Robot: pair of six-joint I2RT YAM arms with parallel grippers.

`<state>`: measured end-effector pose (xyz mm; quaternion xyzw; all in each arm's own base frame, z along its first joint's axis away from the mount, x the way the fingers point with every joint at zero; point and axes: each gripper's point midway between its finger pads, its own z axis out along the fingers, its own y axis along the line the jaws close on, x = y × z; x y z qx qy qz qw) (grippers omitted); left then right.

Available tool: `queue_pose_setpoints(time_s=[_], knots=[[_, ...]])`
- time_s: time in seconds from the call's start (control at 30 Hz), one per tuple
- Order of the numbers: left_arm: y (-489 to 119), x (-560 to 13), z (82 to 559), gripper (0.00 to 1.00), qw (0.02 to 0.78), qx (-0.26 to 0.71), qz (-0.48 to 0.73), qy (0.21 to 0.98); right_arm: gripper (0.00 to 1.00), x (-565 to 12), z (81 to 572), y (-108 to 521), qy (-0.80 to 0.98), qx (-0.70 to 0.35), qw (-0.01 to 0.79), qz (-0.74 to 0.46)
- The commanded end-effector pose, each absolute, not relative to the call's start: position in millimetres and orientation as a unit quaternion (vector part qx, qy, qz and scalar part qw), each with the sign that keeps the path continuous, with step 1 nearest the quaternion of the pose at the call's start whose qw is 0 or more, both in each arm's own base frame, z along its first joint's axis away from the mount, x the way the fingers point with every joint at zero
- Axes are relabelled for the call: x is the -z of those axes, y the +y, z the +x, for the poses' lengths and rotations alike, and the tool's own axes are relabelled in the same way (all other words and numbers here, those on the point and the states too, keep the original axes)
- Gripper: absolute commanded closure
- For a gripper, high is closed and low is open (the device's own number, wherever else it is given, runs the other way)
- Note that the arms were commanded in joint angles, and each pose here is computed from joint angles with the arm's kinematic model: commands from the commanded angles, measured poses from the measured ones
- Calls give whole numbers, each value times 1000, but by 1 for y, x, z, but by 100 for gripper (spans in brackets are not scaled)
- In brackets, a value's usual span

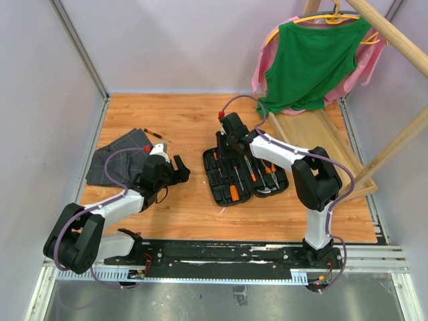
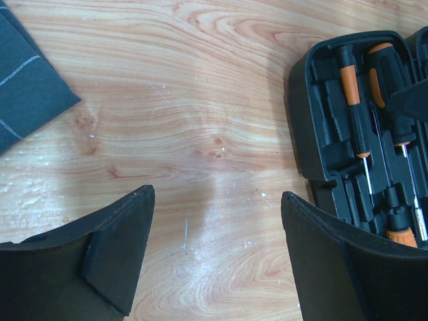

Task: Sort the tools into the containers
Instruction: Place the screwdriver in the storage box.

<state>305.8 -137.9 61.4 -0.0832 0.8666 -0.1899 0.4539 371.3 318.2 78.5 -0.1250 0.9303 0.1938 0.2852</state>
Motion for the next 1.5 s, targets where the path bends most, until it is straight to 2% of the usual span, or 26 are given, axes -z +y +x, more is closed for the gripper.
queue_pose_setpoints(time_s=[0.0, 0.73, 1.47], knots=[[-139, -68, 312, 20, 466, 192, -78, 860, 79, -79, 364, 317, 935, -199, 262, -131], [-139, -68, 312, 20, 465, 193, -78, 860, 80, -53, 354, 325, 946, -195, 214, -148], [-140, -67, 313, 20, 463, 196, -78, 861, 90, -34, 338, 318, 957, -139, 188, -170]])
